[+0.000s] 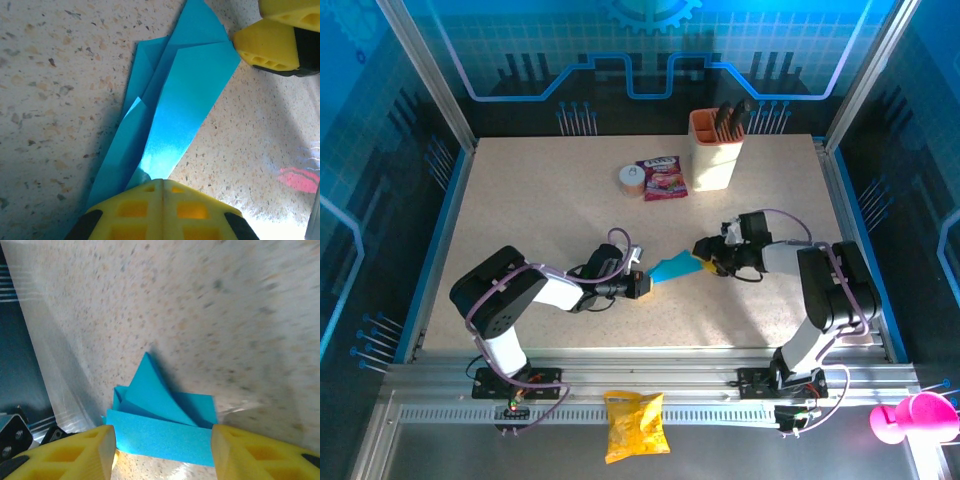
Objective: Fold a paper plane with a square sheet of paper (pick it up from the middle)
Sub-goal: Fold the wing for the fifth time at the center of the table.
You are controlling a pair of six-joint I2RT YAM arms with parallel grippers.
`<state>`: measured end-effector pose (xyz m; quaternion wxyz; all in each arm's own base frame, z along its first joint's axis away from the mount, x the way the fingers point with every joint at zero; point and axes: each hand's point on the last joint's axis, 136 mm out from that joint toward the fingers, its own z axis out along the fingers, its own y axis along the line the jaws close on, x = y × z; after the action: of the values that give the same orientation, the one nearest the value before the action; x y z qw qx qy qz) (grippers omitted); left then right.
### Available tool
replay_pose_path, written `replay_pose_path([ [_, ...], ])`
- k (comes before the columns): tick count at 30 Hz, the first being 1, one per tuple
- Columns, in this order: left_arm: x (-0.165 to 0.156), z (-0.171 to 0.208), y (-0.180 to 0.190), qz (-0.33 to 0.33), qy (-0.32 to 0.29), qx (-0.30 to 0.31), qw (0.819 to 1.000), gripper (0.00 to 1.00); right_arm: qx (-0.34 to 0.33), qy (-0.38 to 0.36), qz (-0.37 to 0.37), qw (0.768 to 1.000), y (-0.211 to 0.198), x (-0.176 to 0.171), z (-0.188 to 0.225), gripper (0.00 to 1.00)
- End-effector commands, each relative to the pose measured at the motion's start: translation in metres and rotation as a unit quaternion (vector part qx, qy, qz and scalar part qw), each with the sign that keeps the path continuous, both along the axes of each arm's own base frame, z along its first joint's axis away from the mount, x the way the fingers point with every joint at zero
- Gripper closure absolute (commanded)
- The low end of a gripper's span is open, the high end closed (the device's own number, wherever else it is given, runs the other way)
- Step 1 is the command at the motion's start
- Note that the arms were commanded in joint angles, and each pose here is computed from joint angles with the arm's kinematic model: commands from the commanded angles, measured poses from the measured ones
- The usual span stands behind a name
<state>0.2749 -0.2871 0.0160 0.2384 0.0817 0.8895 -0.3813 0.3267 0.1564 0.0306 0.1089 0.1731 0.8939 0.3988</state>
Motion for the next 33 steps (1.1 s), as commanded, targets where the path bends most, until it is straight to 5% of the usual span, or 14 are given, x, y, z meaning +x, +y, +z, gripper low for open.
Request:
replay_pose_path([
  [1,-0.049,-0.078,0.055,0.032,0.134,0.123,0.983,1.0,-0.055,0.027,-0.062,0.996,-0.042,-0.001,-0.014,0.46],
  [6,-0.036,-0.049,0.04,0.034,0.117,0.088,0.989,1.0,-0.047,-0.011,-0.066,0.997,-0.046,0.007,0.025,0.46],
  [13,0.0,0.061,0.003,0.031,0.046,-0.014,0.998,1.0,-0.041,-0.042,-0.007,0.998,-0.002,-0.011,0.059,0.48],
  [18,0.026,0.113,0.013,0.054,0.006,-0.004,0.999,0.77,-0.051,-0.044,0.015,0.998,0.022,-0.03,0.052,0.56],
  [26,0.061,0.088,0.048,0.067,0.049,0.054,0.995,0.62,-0.059,-0.025,0.037,0.997,0.046,-0.051,0.02,0.99],
  [33,0.067,0.05,0.045,0.046,0.103,0.081,0.99,0.64,-0.053,-0.009,0.05,0.997,0.061,-0.052,-0.002,1.0],
])
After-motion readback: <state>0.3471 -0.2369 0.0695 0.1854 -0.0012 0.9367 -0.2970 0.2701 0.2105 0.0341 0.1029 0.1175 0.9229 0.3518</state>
